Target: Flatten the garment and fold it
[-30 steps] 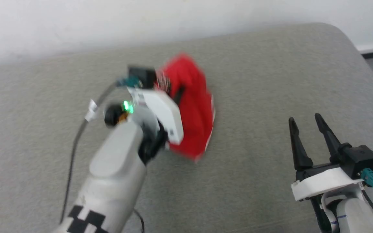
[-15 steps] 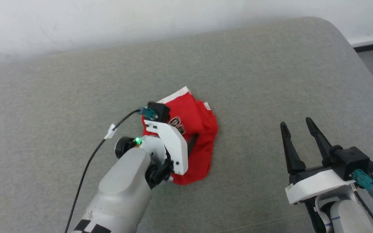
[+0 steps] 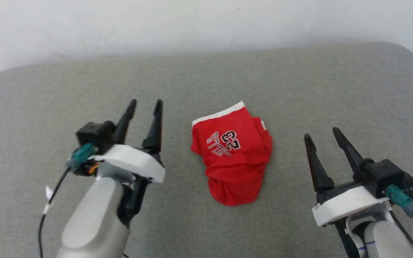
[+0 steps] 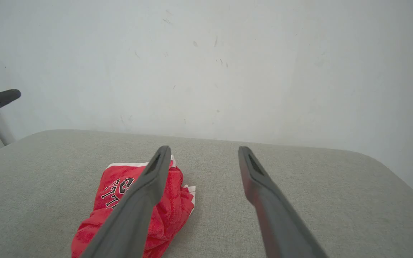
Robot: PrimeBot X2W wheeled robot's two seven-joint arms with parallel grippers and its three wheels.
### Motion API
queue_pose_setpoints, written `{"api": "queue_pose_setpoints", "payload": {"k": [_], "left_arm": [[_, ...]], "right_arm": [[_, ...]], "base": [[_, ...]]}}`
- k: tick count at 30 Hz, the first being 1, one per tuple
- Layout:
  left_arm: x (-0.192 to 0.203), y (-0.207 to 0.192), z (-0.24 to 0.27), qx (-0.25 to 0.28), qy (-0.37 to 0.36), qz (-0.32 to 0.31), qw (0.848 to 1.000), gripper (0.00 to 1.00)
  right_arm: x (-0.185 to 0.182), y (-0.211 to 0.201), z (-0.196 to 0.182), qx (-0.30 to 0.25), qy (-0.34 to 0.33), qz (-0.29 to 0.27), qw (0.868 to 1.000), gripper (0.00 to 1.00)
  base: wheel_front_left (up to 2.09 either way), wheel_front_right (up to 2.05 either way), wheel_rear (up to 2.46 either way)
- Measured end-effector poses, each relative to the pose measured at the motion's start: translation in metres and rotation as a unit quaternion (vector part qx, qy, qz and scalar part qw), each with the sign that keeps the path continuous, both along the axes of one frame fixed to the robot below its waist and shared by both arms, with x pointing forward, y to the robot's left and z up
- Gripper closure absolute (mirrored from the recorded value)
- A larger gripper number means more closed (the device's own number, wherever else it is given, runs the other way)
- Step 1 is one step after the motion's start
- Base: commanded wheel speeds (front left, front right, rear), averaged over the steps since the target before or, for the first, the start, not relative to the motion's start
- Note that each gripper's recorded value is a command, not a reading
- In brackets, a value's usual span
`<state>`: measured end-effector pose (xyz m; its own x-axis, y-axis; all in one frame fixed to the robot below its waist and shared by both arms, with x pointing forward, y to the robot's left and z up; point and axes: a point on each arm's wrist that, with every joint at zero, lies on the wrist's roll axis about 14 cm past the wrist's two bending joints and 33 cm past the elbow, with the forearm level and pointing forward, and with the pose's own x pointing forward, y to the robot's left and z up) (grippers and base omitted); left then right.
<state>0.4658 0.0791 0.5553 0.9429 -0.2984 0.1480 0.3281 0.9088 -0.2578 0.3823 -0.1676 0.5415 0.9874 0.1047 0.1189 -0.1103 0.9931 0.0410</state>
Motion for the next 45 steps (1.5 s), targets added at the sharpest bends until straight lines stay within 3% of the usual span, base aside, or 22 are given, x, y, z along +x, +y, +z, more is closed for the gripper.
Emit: {"api": "queue_pose_setpoints", "payload": {"k": [4,9,15,20,21,22,23,31,36,41,45], "left_arm": [[-0.015,0.039,0.024,0.008,-0.053,0.055,0.997,0.00],[-0.037,0.081,0.015,0.025,-0.055,0.118,0.991,0.00],[-0.055,0.108,0.000,0.030,-0.039,0.165,0.985,0.00],[-0.063,0.122,-0.008,0.031,-0.029,0.190,0.981,0.00],[-0.064,0.123,-0.009,0.031,-0.027,0.192,0.981,0.00],[-0.064,0.125,-0.011,0.032,-0.026,0.194,0.980,0.00],[-0.065,0.126,-0.011,0.031,-0.025,0.195,0.980,0.00],[-0.070,0.139,-0.017,0.031,-0.017,0.213,0.976,0.00],[-0.071,0.143,-0.017,0.030,-0.018,0.217,0.975,0.00],[-0.072,0.145,-0.016,0.031,-0.019,0.221,0.975,0.00],[-0.074,0.146,-0.014,0.033,-0.022,0.220,0.975,0.00]], "right_arm": [[0.011,0.020,-0.003,-0.003,0.018,0.031,0.999,0.00],[0.030,0.050,-0.033,-0.012,0.108,0.076,0.991,0.00],[0.040,0.074,-0.081,-0.022,0.248,0.114,0.962,0.00],[0.050,0.090,-0.098,-0.040,0.303,0.137,0.942,0.00],[0.052,0.092,-0.100,-0.043,0.307,0.140,0.940,0.51],[0.055,0.095,-0.100,-0.048,0.309,0.143,0.939,0.71],[0.057,0.098,-0.100,-0.052,0.309,0.148,0.938,1.00],[0.068,0.147,-0.065,-0.052,0.251,0.215,0.942,1.00],[0.079,0.192,0.007,-0.050,0.144,0.280,0.948,1.00],[0.077,0.229,0.086,-0.036,0.030,0.338,0.940,1.00],[0.074,0.233,0.138,0.000,-0.049,0.353,0.935,1.00]], "base": [[0.00,0.00,0.00],[0.00,0.00,0.00],[0.00,0.00,0.00],[0.00,0.00,0.00],[0.00,0.00,0.00],[0.00,0.00,0.00],[0.00,0.00,0.00],[0.00,0.00,0.00],[0.00,0.00,0.00],[0.00,0.00,0.00],[0.00,0.00,0.00]]}}
